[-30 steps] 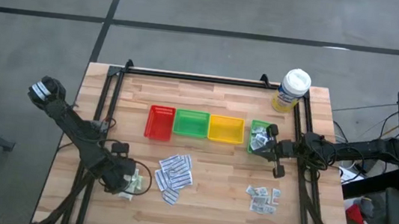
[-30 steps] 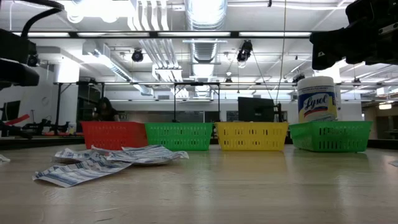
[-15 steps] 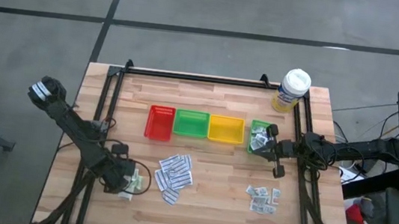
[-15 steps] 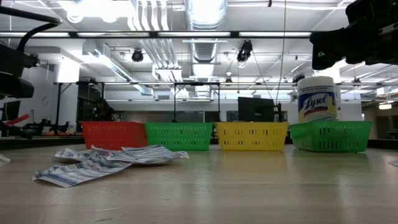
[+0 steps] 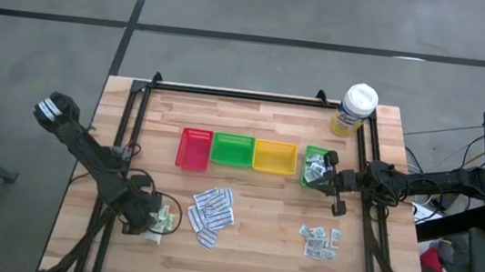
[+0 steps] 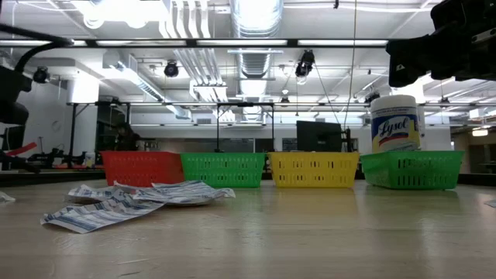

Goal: Pick & Place First Aid Supplies
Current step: Put the green bandage into the left green bin

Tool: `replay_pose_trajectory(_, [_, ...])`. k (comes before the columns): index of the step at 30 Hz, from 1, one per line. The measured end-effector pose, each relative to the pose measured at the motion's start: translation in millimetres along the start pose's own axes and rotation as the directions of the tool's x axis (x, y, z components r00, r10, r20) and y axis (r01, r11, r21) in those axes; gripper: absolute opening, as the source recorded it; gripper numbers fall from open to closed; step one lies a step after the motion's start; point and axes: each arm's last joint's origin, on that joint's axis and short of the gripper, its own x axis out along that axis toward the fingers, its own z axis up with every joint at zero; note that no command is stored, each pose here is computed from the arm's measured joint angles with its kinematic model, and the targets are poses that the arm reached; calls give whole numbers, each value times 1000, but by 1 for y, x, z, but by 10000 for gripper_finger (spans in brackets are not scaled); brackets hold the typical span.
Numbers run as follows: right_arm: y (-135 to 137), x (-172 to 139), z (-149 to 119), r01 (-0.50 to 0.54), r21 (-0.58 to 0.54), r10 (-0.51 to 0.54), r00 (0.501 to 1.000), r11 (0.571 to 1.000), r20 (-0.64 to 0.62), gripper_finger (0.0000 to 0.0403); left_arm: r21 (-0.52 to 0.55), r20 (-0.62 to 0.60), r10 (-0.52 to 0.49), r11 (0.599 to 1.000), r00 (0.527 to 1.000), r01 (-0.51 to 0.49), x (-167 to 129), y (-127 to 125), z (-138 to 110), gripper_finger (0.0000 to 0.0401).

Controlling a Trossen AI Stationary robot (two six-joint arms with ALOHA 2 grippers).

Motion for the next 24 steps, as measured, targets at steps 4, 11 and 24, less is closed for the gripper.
replay_pose_trajectory(4, [0, 0, 0, 0, 5, 0, 1000, 1000, 0, 8, 18, 22, -24, 1000, 999, 24, -6, -4, 4, 108])
replay_pose_trajectory(11, [0, 0, 0, 0, 13, 0, 1000, 1000, 1, 8, 73, 93, -53, 996, 994, 46, -12, -10, 11, 108])
replay_pose_trajectory(24, [0, 0, 0, 0, 15, 0, 1000, 1000, 1, 8, 142, 132, -44, 990, 990, 25, -3, -10, 12, 108])
